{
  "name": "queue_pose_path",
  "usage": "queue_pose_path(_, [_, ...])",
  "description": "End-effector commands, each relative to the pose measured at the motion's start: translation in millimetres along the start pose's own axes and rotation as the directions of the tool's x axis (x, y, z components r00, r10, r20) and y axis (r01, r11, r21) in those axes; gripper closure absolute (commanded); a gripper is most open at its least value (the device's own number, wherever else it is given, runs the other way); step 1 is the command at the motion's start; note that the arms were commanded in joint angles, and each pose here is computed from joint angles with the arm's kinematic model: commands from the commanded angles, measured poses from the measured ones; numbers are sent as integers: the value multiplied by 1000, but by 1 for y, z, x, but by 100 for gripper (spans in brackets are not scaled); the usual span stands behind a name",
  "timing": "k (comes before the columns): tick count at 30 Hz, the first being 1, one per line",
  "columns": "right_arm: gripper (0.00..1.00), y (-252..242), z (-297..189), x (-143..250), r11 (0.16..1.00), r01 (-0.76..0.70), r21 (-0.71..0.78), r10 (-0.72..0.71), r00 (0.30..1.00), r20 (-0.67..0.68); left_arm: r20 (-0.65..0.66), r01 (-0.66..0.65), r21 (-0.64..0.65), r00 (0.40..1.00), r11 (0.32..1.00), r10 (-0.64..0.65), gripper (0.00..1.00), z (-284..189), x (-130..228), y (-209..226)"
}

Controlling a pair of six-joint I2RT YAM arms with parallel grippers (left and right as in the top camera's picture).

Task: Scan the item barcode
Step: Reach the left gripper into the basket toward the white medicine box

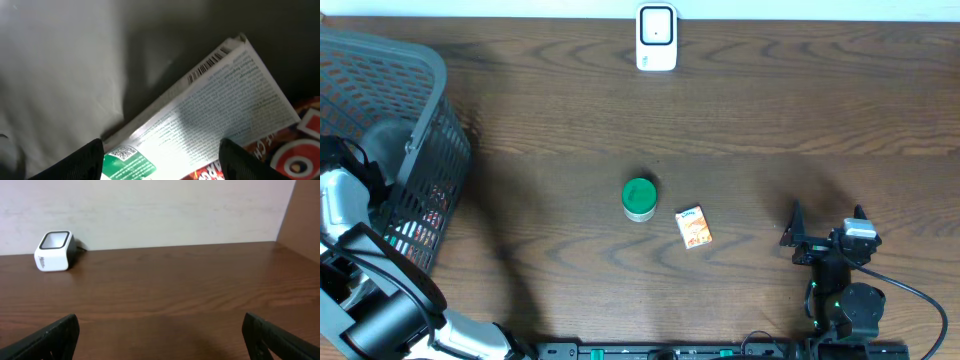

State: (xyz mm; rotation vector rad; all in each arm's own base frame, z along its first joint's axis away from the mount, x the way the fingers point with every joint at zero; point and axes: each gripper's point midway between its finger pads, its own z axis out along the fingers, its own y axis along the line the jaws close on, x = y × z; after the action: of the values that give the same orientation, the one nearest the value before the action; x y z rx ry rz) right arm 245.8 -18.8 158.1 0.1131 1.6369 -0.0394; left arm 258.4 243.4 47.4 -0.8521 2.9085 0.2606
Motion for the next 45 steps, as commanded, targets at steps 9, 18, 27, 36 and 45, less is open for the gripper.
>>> queue_pose_path(9, [1, 0, 0, 0, 1000, 9, 1, -9, 1000, 0, 36, 105, -140, 994, 985, -101, 23, 6, -4, 32])
queue_pose_path(18, [1, 0, 0, 0, 1000, 9, 2, -9, 1000, 0, 41, 104, -67, 994, 992, -102, 24, 2, -4, 22])
queue_pose_path(27, [1, 0, 0, 0, 1000, 9, 2, -9, 1000, 0, 142, -11, -14, 990, 1000, 12, 2, -39, -15, 15])
queue_pose_path(36, [1, 0, 0, 0, 1000, 9, 2, -9, 1000, 0, 221, -65, -38, 973, 997, 72, 1, -74, -15, 18])
queue_pose_path(45, [1, 0, 0, 0, 1000, 9, 2, -9, 1000, 0, 201, -92, -34, 975, 995, 97, 2, -72, -11, 16])
